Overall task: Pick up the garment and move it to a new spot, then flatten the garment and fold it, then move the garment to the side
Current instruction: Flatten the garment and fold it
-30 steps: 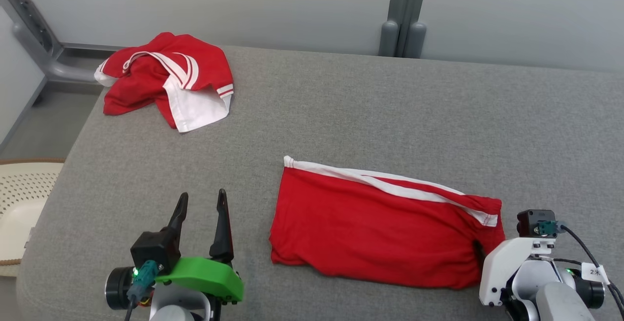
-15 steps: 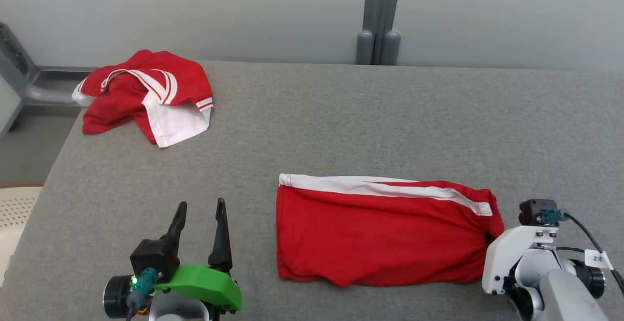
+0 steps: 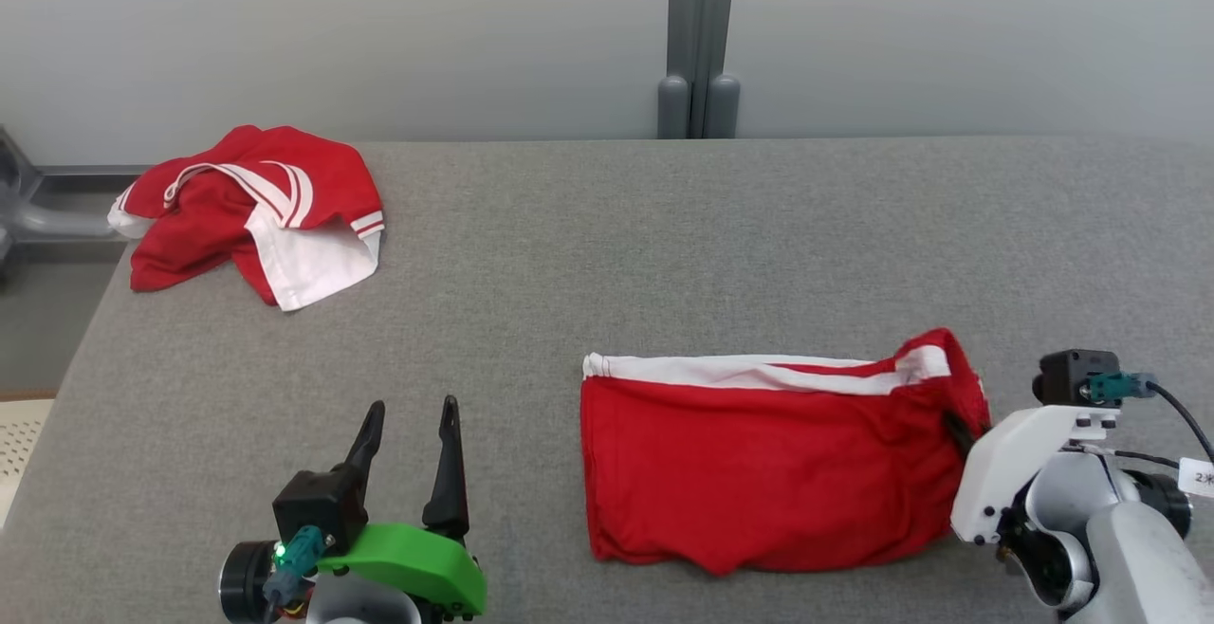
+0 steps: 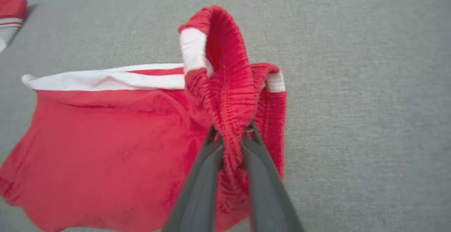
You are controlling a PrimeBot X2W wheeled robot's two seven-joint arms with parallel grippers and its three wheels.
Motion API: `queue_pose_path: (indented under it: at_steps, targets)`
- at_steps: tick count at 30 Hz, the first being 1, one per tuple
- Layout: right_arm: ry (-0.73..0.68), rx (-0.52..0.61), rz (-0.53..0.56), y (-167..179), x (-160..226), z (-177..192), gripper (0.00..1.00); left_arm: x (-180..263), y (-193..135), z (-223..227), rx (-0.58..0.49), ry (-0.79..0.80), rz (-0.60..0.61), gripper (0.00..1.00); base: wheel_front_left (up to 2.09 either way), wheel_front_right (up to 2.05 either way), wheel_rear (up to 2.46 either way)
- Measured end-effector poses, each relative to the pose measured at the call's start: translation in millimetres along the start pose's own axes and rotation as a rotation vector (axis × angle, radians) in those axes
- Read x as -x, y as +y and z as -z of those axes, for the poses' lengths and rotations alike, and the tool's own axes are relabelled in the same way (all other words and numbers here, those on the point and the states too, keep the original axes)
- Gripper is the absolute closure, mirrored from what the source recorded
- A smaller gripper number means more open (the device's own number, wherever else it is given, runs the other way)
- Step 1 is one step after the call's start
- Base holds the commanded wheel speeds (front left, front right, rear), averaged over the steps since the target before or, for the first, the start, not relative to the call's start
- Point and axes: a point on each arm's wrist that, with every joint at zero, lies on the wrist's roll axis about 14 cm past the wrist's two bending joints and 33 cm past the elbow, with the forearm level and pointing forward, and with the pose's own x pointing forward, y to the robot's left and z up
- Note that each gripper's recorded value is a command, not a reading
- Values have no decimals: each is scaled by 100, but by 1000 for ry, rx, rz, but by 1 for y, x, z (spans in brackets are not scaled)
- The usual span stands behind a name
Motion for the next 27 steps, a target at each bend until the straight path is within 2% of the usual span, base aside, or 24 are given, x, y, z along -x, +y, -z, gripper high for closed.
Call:
queue_pose_path:
  at_steps: [6,12,17,27]
  targets:
    - [-56,-9,-203,73,-1,-23,100,5,8,-1,3,-4,-27,0,0,0,0]
    - [-44,20,-354,133,-5,-25,100,12,23,-5,12,-18,-77,0,0,0,0]
    - [-4,55,-418,163,-16,-15,100,19,35,-5,22,-25,-121,0,0,0,0]
    - [82,89,-502,199,-34,13,100,26,49,-1,34,-23,-176,0,0,0,0]
